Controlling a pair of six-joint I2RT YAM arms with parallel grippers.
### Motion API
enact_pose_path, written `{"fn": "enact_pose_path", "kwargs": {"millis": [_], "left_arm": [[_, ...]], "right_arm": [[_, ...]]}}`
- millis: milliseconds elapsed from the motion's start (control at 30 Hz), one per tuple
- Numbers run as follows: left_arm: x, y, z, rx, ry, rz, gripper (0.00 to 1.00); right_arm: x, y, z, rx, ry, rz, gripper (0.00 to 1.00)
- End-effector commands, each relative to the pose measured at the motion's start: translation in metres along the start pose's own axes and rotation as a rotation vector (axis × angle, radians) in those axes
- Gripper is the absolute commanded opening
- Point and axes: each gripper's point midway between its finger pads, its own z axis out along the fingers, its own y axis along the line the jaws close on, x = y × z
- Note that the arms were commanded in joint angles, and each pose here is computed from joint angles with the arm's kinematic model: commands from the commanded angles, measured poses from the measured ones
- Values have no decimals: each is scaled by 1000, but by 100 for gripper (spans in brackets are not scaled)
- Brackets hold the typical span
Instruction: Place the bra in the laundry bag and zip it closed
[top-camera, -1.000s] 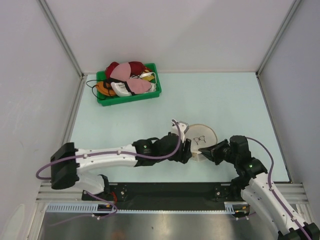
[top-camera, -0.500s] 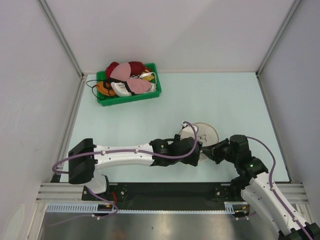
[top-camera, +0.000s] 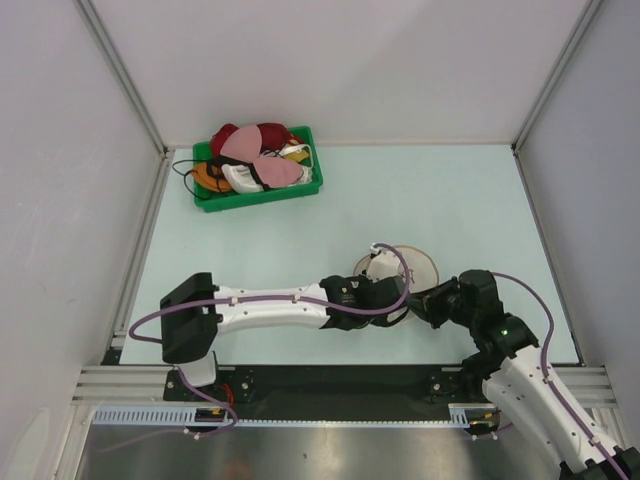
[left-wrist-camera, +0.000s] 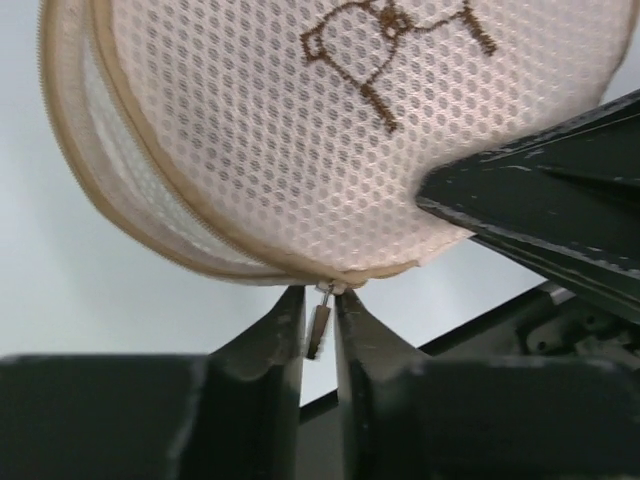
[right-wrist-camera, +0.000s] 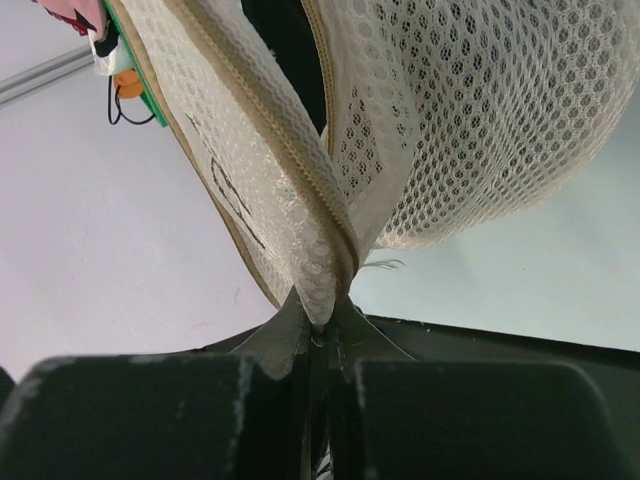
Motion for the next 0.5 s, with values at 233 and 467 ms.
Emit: {"fn": "enact_pose_path", "kwargs": {"millis": [233, 467], "left_arm": [[-24, 63, -6, -127, -63, 107, 0], [-28, 98, -5, -78, -106, 194, 0]], "right_arm": [[5, 11, -17, -11, 10, -166, 0], [11, 21, -18, -9, 124, -325, 0]]}}
